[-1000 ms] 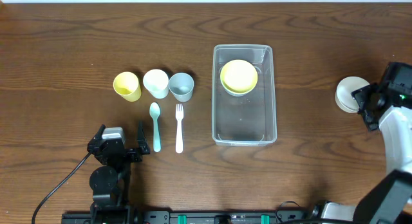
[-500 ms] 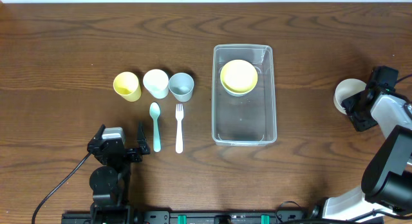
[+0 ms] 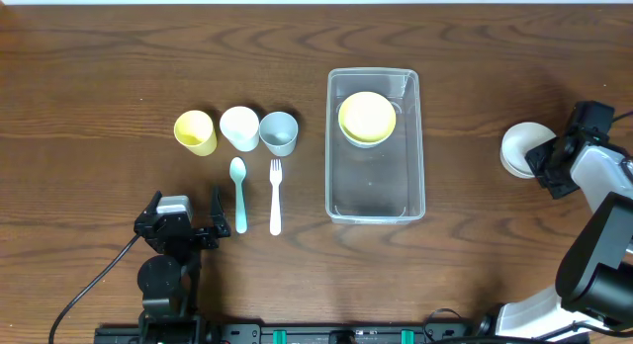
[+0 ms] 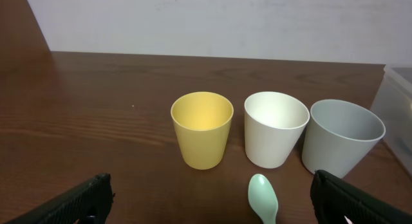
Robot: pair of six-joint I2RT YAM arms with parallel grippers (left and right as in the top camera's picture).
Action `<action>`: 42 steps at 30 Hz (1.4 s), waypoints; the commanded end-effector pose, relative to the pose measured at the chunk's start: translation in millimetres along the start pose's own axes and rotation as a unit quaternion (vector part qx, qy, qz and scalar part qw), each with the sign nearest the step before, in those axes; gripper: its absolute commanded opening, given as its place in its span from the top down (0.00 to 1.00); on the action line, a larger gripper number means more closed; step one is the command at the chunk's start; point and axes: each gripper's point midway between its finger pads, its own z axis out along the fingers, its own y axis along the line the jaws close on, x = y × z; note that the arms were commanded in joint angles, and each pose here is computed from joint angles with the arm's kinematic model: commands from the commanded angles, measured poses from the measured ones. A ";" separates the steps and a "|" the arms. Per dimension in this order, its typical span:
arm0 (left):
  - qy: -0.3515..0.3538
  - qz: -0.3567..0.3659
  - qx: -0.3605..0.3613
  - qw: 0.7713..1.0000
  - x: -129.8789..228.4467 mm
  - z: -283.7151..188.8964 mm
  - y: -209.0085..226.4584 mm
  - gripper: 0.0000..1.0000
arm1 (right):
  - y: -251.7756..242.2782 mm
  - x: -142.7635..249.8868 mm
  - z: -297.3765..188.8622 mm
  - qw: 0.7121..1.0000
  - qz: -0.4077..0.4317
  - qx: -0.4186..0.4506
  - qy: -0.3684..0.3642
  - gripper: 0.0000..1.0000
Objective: Pack container
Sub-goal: 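Move the right gripper to the white bowl and grasp its rim, then carry the white bowl into the container onto the yellow bowl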
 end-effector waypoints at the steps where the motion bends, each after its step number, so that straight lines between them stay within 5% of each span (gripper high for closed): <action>1: 0.024 0.000 -0.014 1.000 16.3 0.7 4.6 0.02 | 6.8 14.5 2.6 0.999 -0.004 -0.026 0.038 0.99; 12: 0.024 0.000 -0.014 1.000 16.3 0.7 4.7 0.02 | 58.1 24.7 -32.7 0.980 -0.049 -0.175 0.077 0.99; 19: 0.025 0.000 -0.014 1.000 16.4 0.7 4.7 0.02 | 113.8 16.5 -132.1 0.919 -0.130 -0.372 0.031 0.99; 25: 0.025 0.000 -0.014 1.000 16.4 0.7 4.7 0.02 | 135.7 30.9 -216.5 0.871 -0.187 -0.454 -0.030 0.99; 31: 0.024 0.000 -0.014 1.000 16.3 0.7 4.6 0.02 | 161.3 80.0 -250.9 0.841 -0.251 -0.478 -0.040 0.98; 42: 0.024 0.000 -0.014 1.000 16.3 0.7 4.6 0.02 | 204.7 160.5 -210.4 0.851 -0.321 -0.415 -0.033 0.98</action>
